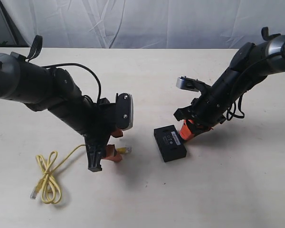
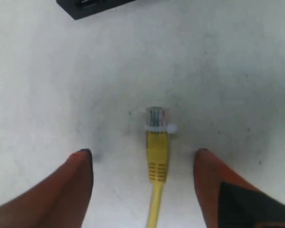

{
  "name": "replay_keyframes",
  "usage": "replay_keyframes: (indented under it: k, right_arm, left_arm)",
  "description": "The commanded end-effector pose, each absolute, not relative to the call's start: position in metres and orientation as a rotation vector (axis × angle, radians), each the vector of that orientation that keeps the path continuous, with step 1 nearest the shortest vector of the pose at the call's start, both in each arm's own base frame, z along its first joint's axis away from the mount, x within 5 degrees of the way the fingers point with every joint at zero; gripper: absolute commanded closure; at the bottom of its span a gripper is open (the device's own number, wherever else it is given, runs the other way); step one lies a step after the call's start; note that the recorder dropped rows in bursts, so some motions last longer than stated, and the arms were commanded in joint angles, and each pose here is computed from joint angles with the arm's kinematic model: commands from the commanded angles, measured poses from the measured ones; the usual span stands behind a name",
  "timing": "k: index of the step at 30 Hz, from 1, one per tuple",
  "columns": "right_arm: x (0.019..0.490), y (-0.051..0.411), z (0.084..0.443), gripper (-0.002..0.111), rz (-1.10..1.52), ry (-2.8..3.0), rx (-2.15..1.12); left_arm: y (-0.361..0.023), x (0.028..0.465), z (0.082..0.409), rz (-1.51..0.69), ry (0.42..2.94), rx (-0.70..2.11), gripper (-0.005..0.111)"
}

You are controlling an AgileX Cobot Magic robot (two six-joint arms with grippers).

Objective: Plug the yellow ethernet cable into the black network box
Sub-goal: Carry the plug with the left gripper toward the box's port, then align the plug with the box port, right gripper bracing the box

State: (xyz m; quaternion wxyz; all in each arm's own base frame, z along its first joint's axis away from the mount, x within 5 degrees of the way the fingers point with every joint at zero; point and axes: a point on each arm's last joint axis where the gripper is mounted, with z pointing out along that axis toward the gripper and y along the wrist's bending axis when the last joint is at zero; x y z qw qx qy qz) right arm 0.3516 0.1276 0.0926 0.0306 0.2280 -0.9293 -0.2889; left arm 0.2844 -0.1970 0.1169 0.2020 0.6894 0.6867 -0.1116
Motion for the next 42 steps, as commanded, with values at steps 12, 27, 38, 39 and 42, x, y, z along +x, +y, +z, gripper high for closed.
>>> replay_keyframes:
  k: [12,27,38,39,42]
  right_arm:
    - [0.354,0.125,0.089,0.109,-0.853,-2.889,0.72]
    - [0.352,0.126,0.09,0.109,-0.87,-2.867,0.716]
    - [0.351,0.123,0.089,0.109,-0.845,-2.82,0.979]
    - [0.35,0.122,0.088,0.109,-0.826,-2.804,1.025]
    - [0.349,0.118,0.086,0.109,-0.772,-2.785,1.08]
  left_arm:
    - [-0.199,0.29,0.108,-0.354,2.124,1.755,0.107]
    - [-0.267,0.284,0.134,-0.19,2.301,1.675,0.107]
    - [-0.284,0.286,0.136,-0.18,2.221,1.703,0.107]
    - [-0.284,0.286,0.136,-0.18,2.22,1.707,0.107]
    - [-0.283,0.285,0.131,-0.176,2.243,1.731,0.107]
